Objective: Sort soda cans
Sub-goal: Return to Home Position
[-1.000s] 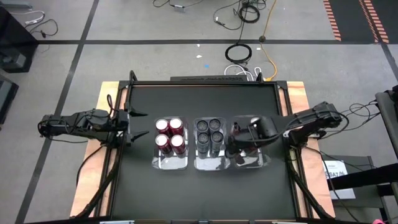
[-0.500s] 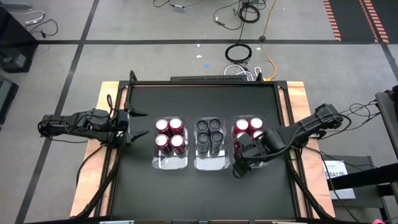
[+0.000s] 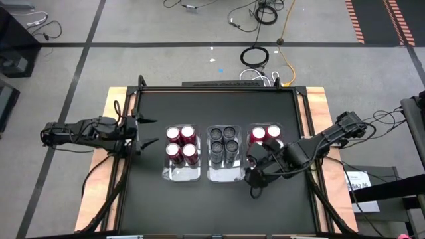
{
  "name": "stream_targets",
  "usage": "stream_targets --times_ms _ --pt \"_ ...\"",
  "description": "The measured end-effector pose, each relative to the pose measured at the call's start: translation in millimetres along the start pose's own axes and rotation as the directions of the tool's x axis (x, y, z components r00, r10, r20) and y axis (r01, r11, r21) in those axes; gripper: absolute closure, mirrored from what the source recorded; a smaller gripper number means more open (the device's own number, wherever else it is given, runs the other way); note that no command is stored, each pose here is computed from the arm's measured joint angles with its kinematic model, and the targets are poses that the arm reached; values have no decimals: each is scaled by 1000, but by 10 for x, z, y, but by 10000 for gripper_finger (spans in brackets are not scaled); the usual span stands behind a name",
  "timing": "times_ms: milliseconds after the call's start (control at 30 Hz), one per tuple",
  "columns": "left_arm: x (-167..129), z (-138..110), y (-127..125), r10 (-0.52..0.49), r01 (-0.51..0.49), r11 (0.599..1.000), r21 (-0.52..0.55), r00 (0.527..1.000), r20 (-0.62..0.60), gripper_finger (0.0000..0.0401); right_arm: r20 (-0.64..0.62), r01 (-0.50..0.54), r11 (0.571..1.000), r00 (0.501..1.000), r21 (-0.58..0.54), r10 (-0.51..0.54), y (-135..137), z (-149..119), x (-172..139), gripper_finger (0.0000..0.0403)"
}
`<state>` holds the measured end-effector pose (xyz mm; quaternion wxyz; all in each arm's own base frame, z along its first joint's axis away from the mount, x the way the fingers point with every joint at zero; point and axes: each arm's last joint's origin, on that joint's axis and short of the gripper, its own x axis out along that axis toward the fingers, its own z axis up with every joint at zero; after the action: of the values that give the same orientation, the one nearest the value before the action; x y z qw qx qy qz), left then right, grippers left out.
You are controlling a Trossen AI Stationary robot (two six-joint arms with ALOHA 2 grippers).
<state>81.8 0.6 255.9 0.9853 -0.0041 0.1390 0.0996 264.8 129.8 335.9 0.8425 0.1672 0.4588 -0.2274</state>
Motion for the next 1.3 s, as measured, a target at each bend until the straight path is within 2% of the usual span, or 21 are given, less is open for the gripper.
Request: stream_targets --times_ms 133,333,467,567,700,767,1000,1167,1300 --pt "0 0 -5 -18 18 1000 0 1000 -1 10 26 -29 992 999 -122 32 27 41 8 55" --pt "0 2 -6 -19 19 1000 -2 1000 1 10 34 -4 953 999 -302 15 -37 95 22 55" --pt "0 5 -6 -19 19 1000 -8 1000 4 10 85 4 941 996 -339 26 -235 19 -11 55" --pt "0 6 -6 -19 19 1000 -9 1000 5 10 150 -46 942 983 -333 102 -454 -156 33 55" --pt "0 5 -6 -19 19 1000 -9 1000 4 10 221 -238 899 917 -369 333 -742 -362 105 55" --pt "0 5 -6 -19 19 1000 -9 1000 4 10 246 -301 874 878 -381 410 -912 -440 141 55" --pt "0 5 0 2 -2 1000 -3 1000 5 10 358 -343 836 785 -429 506 -1405 -817 308 55" --pt "0 5 1 5 -5 1000 -4 1000 5 10 440 -356 840 730 -409 523 -1695 -1098 461 55" --pt "0 5 1 6 -6 1000 -3 1000 5 10 489 -383 825 671 -415 557 -1840 -1279 575 55"
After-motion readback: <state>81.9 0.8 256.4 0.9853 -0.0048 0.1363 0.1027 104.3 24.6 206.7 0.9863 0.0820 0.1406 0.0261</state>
